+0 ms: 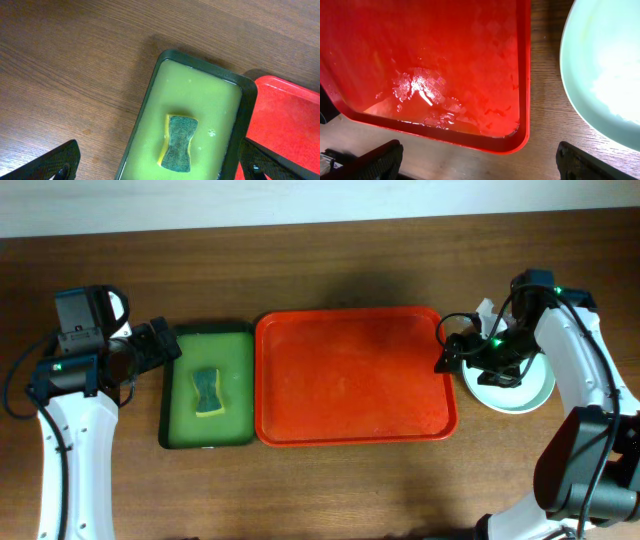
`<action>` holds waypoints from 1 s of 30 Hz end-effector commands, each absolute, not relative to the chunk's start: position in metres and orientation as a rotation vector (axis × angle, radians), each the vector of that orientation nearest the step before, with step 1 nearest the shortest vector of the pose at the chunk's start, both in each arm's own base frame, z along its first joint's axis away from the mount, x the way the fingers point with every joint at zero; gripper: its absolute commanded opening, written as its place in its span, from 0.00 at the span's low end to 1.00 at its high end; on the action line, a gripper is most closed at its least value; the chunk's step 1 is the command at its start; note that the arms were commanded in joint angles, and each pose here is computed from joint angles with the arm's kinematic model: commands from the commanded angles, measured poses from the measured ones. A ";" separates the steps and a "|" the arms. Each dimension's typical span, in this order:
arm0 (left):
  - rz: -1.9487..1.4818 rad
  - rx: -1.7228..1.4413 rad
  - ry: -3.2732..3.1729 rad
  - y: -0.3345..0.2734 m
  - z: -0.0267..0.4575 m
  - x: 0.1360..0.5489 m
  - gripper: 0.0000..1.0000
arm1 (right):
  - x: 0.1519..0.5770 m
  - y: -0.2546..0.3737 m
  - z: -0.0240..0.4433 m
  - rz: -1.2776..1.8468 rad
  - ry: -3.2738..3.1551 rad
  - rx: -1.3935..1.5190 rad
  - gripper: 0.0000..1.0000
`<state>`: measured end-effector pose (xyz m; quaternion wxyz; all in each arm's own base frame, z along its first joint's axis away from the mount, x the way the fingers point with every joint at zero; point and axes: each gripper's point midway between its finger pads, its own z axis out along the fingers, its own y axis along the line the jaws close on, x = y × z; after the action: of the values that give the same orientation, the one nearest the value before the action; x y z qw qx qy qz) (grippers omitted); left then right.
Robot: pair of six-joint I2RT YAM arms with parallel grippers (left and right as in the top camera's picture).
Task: Clean dirty plates on tray and stack at the side
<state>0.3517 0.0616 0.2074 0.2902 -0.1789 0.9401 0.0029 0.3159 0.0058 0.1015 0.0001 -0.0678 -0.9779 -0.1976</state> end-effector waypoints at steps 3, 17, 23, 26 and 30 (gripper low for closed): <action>0.012 -0.497 2.482 0.064 0.215 0.352 0.99 | 0.321 0.009 0.114 -0.641 -3.116 -0.175 0.99; 0.012 -0.497 2.482 0.064 0.215 0.352 0.99 | 0.321 0.009 0.112 -0.641 -3.107 -0.177 0.98; 0.012 -0.497 2.482 0.064 0.215 0.352 0.99 | 0.319 0.038 0.174 -0.654 -3.326 0.042 0.98; 0.012 -0.497 2.482 0.064 0.215 0.352 0.99 | 0.293 0.074 0.239 -0.705 -3.508 0.334 0.98; 0.012 -0.497 2.482 0.064 0.215 0.352 0.99 | 0.243 0.085 0.314 -0.629 -3.795 0.640 0.98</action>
<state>0.3520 0.0616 0.2075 0.2908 -0.1789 0.9399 0.0029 0.2644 0.0886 0.2754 -0.2888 0.1299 -0.9306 -0.1837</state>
